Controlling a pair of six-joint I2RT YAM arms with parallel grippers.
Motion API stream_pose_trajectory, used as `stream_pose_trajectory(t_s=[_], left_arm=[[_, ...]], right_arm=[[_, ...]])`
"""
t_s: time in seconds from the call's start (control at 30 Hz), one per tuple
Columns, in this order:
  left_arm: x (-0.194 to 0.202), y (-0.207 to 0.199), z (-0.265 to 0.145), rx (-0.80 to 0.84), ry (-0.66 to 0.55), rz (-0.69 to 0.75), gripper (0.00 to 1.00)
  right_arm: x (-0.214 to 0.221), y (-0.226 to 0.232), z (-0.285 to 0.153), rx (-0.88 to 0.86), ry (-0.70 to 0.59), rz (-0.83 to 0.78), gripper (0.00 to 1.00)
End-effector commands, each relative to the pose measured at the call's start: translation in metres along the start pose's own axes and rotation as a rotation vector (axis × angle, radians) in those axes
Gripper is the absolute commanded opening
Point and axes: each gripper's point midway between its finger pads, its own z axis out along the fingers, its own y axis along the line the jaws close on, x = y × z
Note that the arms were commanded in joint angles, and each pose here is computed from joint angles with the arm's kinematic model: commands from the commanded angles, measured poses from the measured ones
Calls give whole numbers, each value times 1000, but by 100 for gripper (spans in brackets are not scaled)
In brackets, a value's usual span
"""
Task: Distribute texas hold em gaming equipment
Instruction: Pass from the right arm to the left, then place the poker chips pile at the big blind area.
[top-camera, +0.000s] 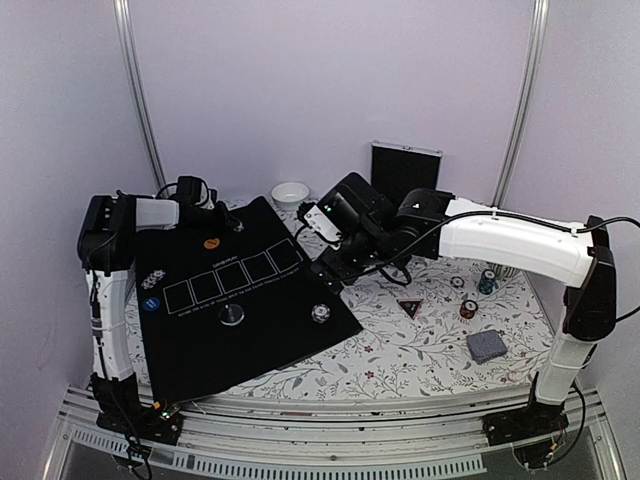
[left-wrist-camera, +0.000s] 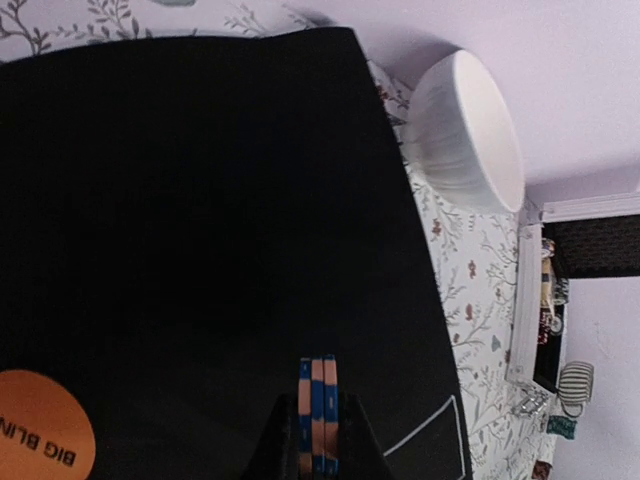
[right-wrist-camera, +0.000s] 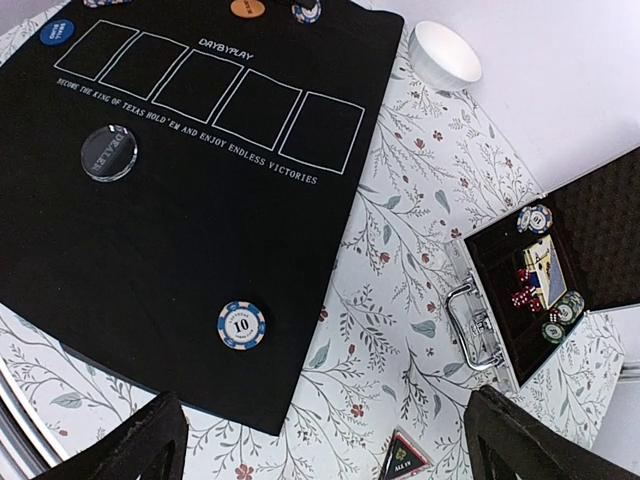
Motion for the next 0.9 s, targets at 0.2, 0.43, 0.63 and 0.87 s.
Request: stream_pose_trajectory(t_s=[0.2, 0.43, 0.63, 0.87], left_arm=[[32, 33, 38, -53, 113, -113, 0], [42, 57, 38, -118, 130, -174, 34], [38, 68, 30, -189, 96, -193, 44], [9, 53, 2, -243, -2, -145, 74]], right_arm=[[-7, -13, -10, 22, -32, 40, 99], [-9, -13, -12, 18, -40, 36, 99], [-11, -16, -17, 24, -46, 38, 99], [-1, -43, -18, 111, -7, 75, 99]])
